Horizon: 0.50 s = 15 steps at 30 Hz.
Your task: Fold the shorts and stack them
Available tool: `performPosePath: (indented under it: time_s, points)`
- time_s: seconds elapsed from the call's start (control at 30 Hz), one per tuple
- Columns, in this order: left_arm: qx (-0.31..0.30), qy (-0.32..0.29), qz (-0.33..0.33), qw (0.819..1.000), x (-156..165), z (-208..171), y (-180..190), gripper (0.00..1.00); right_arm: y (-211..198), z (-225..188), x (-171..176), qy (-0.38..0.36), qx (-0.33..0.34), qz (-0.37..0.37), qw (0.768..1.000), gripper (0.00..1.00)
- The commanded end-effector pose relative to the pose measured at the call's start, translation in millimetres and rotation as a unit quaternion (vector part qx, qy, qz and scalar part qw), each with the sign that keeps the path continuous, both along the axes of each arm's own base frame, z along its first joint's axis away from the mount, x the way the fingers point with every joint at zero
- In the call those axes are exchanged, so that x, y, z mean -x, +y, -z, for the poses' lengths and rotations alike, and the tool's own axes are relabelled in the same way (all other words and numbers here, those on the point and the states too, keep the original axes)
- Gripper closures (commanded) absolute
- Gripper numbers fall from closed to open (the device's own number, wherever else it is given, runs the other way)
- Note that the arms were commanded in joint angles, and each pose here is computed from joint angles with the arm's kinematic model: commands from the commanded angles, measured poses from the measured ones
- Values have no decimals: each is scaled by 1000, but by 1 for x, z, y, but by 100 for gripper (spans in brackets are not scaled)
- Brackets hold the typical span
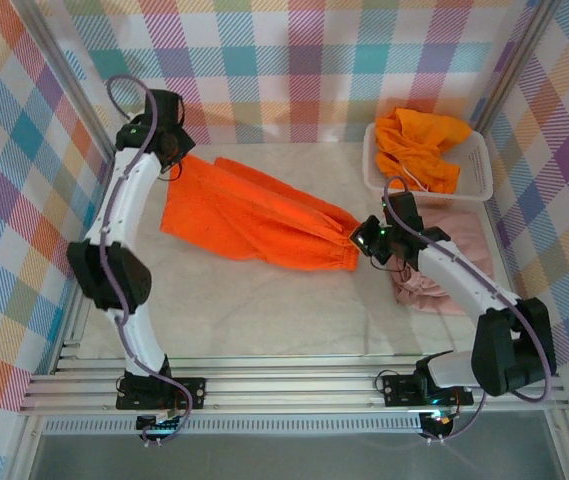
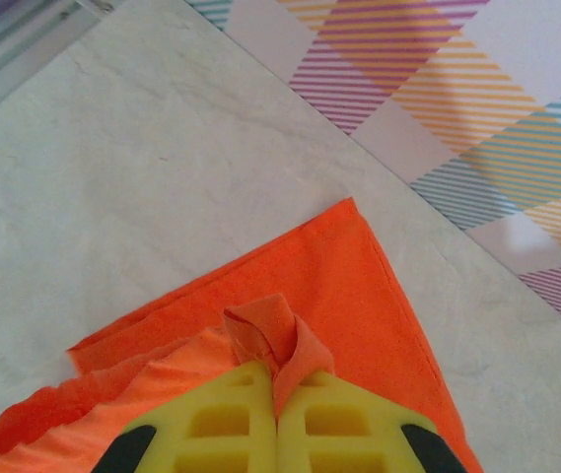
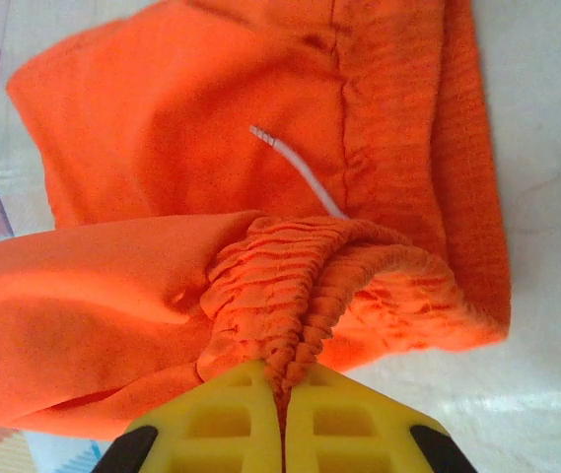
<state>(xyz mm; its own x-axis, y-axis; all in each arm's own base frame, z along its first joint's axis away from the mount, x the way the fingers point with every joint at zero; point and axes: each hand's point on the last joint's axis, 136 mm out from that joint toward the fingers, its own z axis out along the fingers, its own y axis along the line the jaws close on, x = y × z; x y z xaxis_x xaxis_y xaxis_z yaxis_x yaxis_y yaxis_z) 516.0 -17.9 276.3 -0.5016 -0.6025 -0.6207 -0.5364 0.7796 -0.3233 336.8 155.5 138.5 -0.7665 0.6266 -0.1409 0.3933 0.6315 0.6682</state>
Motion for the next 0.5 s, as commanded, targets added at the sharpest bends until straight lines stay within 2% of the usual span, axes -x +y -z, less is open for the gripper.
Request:
performPosePath:
  time_s: [0.0, 0.17, 0.23, 0.3, 0.33, 0.43, 0.47]
  points:
    - [-17, 8, 5, 1000, -25, 14, -2, 100, -8, 2, -26, 2, -12, 41, 999, 96]
    - [-8, 23, 15, 1000, -65, 56, -14, 100, -12, 20, -52, 26, -31, 65, 997, 91]
    - [1, 24, 19, 1000, -78, 73, -19, 100, -17, 25, -62, 35, -41, 77, 996, 85]
    - [16, 15, 30, 999, -90, 80, -27, 86, -22, 27, -71, 40, -57, 91, 993, 79]
    - [21, 11, 34, 999, -94, 81, -29, 74, -25, 27, -74, 40, -65, 98, 992, 74]
    - [31, -10, 47, 998, -98, 58, -35, 44, -33, 11, -81, 19, -86, 110, 990, 45]
    - [32, -19, 51, 998, -96, 47, -35, 36, -35, 5, -81, 8, -81, 111, 990, 39]
